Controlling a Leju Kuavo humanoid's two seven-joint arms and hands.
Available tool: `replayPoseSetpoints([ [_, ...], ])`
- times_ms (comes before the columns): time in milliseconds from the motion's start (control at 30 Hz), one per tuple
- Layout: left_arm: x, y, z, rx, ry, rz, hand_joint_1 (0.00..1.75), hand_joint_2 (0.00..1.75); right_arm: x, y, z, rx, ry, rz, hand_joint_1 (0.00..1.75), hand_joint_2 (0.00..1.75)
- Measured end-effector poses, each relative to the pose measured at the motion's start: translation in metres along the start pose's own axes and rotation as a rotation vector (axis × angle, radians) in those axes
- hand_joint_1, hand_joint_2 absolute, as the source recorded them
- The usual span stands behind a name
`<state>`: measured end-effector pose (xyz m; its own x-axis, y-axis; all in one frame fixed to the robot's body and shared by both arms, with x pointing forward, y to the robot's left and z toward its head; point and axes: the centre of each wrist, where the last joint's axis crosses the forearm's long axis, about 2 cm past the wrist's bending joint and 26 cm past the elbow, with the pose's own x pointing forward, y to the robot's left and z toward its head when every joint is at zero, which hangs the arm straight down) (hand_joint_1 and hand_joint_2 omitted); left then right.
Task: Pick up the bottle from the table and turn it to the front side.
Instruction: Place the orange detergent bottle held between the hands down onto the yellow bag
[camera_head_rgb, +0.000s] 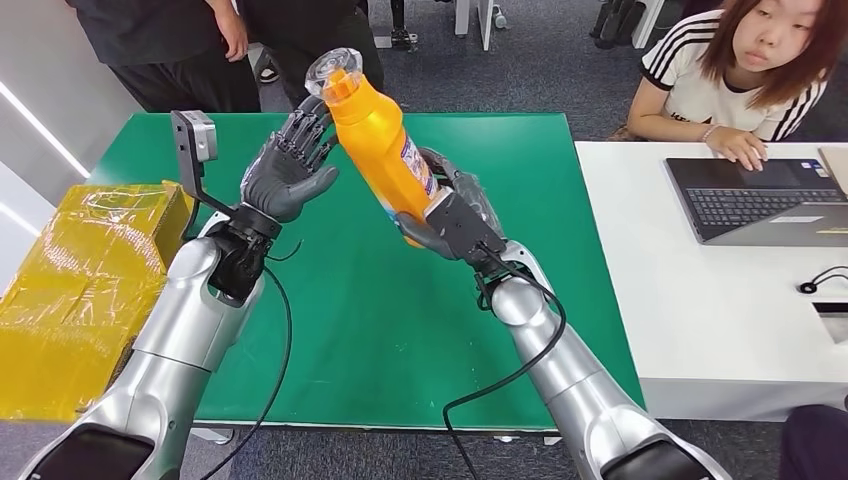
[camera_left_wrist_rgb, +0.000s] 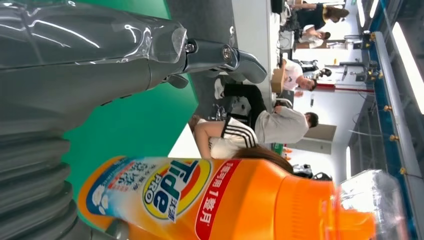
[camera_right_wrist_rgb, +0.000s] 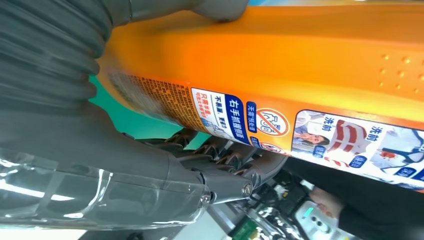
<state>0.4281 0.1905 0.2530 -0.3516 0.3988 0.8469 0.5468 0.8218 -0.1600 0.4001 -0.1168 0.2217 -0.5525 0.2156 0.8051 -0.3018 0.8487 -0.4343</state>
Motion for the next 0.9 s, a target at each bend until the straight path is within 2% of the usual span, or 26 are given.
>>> replayPoseSetpoints([
  [400,0.011,-0.011,-0.018,-0.05,-0.023,0.051,0.0,1.75,0.002,-0.004,-0.012,0.004,0.015,-0.019,1.75,1.75],
  [900,0.008,-0.045,-0.034,-0.195,-0.049,0.131,0.0,1.75,0.0,0.0,-0.028,0.038,0.031,0.021,1.75,1.75],
])
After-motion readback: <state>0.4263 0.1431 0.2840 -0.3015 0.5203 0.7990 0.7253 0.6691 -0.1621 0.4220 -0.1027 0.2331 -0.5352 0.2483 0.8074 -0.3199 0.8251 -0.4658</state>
